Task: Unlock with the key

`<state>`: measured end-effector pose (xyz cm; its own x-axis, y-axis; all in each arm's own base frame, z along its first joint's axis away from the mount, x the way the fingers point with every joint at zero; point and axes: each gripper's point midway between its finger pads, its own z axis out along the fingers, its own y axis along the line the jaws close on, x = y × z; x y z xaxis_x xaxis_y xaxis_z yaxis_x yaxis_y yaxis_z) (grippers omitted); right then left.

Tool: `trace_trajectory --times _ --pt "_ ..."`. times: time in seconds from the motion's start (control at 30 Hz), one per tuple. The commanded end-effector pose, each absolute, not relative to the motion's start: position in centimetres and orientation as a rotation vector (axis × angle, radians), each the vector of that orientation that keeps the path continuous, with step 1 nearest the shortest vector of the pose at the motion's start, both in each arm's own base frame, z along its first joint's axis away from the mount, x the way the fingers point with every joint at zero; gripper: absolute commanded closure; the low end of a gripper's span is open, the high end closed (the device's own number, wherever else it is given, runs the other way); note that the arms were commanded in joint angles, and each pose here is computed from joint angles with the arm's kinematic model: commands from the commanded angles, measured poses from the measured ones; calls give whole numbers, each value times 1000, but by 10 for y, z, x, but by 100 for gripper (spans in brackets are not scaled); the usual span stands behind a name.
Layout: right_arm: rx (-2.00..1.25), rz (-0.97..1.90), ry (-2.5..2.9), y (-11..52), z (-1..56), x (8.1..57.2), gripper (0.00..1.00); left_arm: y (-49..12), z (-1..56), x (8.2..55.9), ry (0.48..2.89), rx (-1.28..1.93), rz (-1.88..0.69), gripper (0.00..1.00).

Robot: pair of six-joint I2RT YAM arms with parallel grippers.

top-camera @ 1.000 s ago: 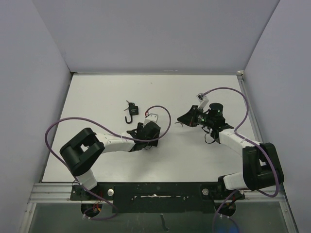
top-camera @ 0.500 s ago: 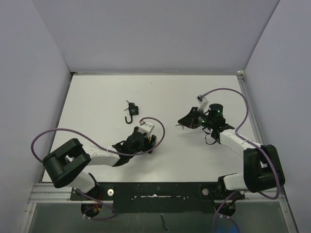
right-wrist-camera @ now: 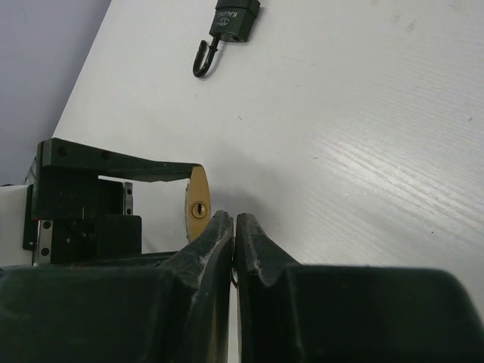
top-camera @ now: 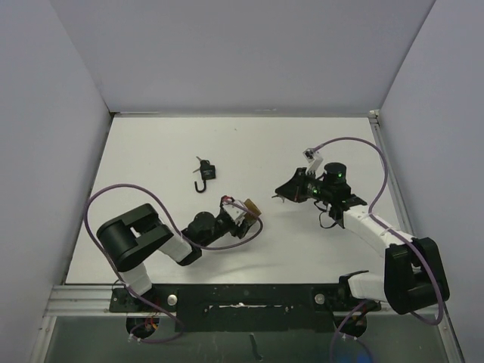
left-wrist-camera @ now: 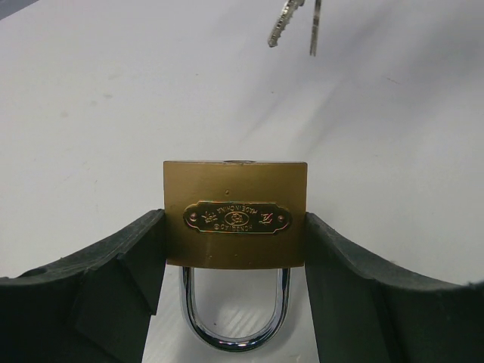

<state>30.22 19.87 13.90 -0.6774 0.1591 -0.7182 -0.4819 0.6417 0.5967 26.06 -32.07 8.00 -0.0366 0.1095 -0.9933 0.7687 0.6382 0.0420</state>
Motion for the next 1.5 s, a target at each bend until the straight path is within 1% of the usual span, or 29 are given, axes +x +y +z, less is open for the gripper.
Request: trace_trajectory --times 0.0,0.17,0.57,0.97,1.47 --pt "-310 1044 1989 205 169 302 100 -348 165 261 1176 755 -715 100" --pt "-365 1062 1967 210 176 293 100 -353 168 253 1085 871 -691 100" --pt "-454 1080 1933 216 184 273 100 -341 179 257 1021 934 -783 100" --pt "-370 1079 1967 223 171 270 100 -347 188 258 925 1003 -731 100" --pt "-323 1077 1976 232 170 270 100 -345 196 265 909 978 -664 100"
